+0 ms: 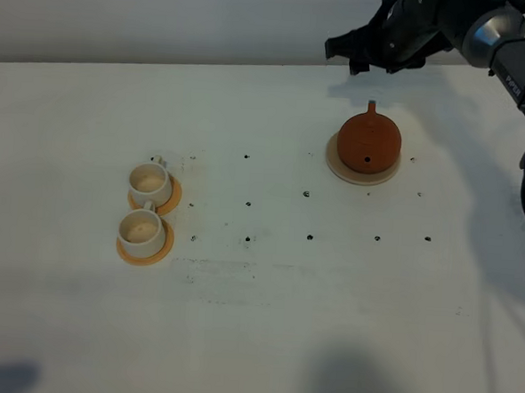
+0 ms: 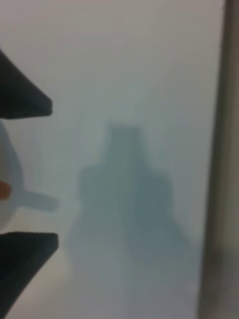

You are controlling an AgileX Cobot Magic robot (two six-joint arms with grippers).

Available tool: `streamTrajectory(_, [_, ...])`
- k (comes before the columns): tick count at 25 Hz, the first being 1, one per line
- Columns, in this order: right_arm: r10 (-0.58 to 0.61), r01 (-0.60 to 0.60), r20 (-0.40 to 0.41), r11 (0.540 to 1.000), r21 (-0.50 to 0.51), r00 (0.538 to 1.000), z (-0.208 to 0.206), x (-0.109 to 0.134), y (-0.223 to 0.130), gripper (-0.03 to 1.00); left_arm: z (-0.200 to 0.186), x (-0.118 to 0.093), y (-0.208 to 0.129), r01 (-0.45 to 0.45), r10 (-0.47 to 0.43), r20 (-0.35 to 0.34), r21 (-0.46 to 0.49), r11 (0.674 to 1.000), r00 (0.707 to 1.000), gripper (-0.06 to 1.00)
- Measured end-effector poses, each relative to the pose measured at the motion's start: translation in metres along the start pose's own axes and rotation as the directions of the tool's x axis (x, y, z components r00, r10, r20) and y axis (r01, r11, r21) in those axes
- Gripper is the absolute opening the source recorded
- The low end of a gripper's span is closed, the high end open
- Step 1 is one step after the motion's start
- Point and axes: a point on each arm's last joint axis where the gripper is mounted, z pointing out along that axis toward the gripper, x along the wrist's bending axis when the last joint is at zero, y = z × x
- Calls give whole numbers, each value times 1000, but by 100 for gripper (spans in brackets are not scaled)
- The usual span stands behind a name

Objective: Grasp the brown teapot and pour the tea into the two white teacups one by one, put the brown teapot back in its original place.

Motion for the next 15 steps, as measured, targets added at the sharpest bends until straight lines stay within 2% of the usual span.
streamTrajectory(8, [-81, 80, -8, 993, -90, 997, -4, 2, 9, 49, 0, 0, 0, 0, 0, 0, 0, 1000, 1000, 27])
streamTrajectory(15, [-105, 106, 12, 992, -67, 994, -3, 0, 7, 49, 0, 0, 0, 0, 0, 0, 0, 1000, 1000, 27])
